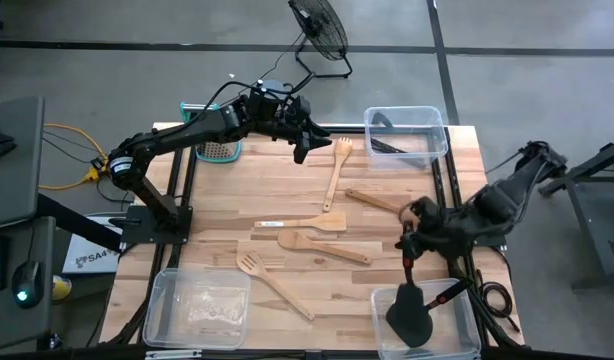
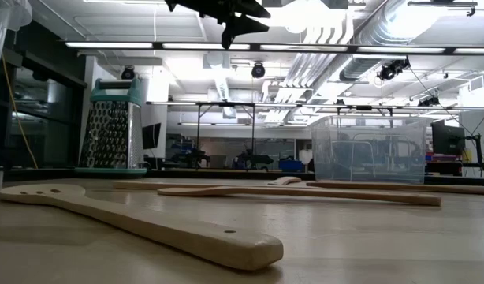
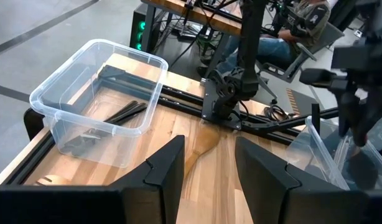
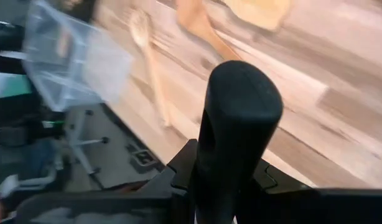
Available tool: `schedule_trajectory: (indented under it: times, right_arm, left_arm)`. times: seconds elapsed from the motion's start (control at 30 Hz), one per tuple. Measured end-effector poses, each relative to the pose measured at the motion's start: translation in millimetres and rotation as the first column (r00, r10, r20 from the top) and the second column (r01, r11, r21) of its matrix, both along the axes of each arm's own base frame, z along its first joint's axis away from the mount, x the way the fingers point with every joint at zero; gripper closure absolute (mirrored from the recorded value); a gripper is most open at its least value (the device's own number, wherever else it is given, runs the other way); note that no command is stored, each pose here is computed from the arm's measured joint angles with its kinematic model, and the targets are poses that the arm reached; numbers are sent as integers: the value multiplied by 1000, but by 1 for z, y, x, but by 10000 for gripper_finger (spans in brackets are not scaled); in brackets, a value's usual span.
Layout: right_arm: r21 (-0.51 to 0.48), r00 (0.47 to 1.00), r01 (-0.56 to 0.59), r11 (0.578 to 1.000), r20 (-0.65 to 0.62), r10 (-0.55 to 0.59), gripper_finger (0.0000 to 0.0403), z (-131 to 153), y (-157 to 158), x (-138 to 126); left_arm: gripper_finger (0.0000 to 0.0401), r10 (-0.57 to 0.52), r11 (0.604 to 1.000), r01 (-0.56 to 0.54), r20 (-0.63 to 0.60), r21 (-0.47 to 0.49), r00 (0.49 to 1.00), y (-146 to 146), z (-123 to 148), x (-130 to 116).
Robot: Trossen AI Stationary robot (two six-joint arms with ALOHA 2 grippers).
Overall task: Pick & Place Kitchen Items
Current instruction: Put the black spatula into the transparent bin
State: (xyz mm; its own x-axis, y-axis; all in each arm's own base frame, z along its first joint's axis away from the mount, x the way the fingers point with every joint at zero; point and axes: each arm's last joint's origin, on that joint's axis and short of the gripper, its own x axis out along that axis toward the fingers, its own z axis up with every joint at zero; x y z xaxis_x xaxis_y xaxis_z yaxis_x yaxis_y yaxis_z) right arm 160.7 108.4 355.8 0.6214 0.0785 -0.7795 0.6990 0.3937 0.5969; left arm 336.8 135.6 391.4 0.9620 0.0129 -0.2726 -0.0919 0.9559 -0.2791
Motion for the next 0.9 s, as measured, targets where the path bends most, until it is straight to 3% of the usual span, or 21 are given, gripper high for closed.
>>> schedule_trajectory:
  times: [0.57,0.9]
  right_arm:
    - [-62,976,32,998,-211,-45,347,-44,55,13]
    - [-125,964,28,992,-260,-60,343,-62,72,16]
  left_arm:
    - [263,-5,1000,5,0,18,1000,0,0,0]
    - [263,-5,1000,5,0,18,1000,0,0,0]
